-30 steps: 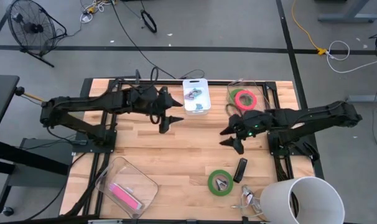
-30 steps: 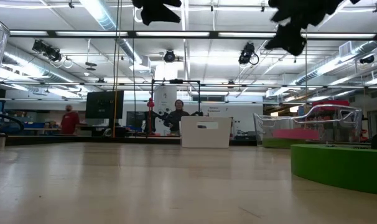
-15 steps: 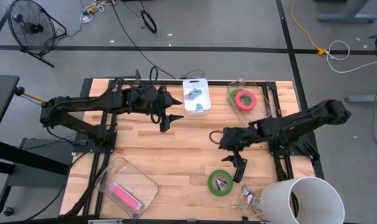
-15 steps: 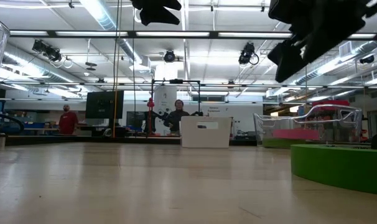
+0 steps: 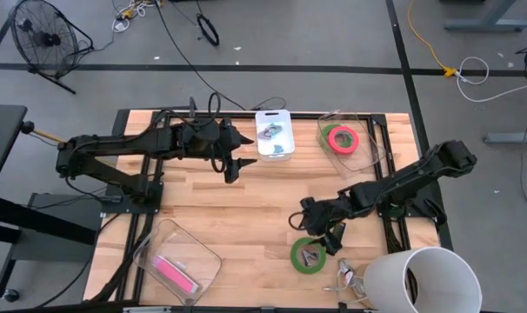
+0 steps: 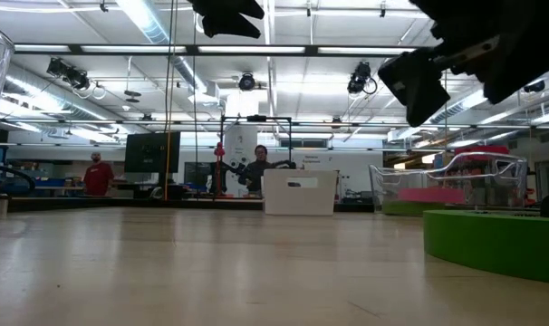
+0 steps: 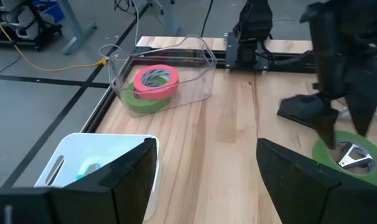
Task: Pick and place Stapler, Stapler remover, tape
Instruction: Put the green tape into the top transparent bin
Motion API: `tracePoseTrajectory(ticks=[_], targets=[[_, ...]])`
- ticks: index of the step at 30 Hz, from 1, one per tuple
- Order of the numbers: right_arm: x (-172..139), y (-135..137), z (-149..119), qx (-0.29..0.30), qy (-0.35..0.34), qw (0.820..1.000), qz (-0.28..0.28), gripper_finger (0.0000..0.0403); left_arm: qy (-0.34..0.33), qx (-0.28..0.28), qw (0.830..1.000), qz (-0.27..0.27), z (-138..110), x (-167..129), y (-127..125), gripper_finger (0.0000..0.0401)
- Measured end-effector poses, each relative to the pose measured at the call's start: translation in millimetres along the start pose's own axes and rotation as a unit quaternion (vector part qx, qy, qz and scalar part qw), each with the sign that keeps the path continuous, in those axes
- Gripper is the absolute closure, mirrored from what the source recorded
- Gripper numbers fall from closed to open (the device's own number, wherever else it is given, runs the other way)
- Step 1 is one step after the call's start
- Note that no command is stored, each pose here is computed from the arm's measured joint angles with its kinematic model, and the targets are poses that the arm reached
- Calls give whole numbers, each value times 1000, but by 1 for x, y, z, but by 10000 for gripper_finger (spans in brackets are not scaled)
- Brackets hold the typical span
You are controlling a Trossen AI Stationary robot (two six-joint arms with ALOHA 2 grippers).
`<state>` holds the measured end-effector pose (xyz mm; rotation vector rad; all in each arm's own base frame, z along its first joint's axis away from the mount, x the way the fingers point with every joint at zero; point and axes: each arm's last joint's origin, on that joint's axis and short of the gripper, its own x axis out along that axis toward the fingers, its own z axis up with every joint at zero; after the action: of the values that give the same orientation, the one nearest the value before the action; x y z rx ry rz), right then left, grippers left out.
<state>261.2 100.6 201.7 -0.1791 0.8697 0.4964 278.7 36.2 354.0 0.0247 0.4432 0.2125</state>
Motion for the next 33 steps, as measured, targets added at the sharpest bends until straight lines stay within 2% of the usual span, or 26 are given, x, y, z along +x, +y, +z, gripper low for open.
tracePoseTrajectory(ticks=[5,21,33], targets=[[13,8,1,-13,-1,1000,25,124,-1,0,1000,0,0,0,0,126],[55,5,-15,-17,57,998,30,124,-2,0,1000,0,0,0,0,126],[65,0,-21,-15,75,997,-11,124,-5,0,1000,0,1,0,0,126]])
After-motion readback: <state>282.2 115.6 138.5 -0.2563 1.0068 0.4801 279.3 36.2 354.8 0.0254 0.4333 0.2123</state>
